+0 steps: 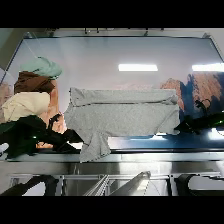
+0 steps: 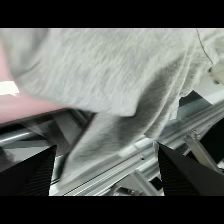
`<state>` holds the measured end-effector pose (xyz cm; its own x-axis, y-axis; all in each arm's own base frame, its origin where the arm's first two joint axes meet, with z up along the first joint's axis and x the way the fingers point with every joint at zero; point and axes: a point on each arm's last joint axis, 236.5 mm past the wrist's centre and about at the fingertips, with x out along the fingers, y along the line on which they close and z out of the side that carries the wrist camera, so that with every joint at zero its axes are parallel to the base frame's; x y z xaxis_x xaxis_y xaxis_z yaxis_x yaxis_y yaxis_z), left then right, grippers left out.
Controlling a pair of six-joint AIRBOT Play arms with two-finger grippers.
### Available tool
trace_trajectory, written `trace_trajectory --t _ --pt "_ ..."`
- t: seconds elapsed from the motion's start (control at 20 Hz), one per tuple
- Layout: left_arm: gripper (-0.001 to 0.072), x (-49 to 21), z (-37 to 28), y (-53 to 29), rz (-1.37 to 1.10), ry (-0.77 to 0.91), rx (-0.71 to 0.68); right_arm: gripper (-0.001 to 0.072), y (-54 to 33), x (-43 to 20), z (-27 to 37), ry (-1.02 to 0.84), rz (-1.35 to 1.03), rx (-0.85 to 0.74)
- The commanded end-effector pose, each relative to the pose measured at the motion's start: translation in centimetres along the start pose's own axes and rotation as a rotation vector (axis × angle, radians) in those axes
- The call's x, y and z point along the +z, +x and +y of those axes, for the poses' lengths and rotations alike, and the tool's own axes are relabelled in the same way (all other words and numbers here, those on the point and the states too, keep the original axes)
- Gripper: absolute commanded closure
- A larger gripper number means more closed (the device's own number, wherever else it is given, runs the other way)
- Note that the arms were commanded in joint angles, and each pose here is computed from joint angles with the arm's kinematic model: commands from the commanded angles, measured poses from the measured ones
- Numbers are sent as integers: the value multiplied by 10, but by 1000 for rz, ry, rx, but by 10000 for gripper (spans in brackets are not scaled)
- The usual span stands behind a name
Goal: Fold the shirts.
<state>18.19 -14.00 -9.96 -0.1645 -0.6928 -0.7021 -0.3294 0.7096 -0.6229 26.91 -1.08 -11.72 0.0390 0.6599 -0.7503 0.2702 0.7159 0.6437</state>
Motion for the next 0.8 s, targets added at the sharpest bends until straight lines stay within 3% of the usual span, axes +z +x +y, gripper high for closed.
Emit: trace_trajectory --t 0.0,0.05,0.1,0.2,0.25,0.5,0.75 --pt "15 22 -4 29 -21 32 60 696 0 -1 6 0 5 22" --pt "17 29 -6 34 -15 42 72 696 0 -2 6 0 7 24" --pt "101 35 -8 38 -2 50 77 696 0 -2 6 0 9 24" --pt "585 36 -13 43 43 61 78 696 0 -4 7 0 15 29" --pt "692 34 -16 45 67 77 75 696 0 -5 8 1 20 33" --pt "691 7 -37 20 186 178 34 696 -17 -20 23 -19 95 88" --pt "691 2 -22 -39 84 180 107 697 -72 -3 17 12 -57 69"
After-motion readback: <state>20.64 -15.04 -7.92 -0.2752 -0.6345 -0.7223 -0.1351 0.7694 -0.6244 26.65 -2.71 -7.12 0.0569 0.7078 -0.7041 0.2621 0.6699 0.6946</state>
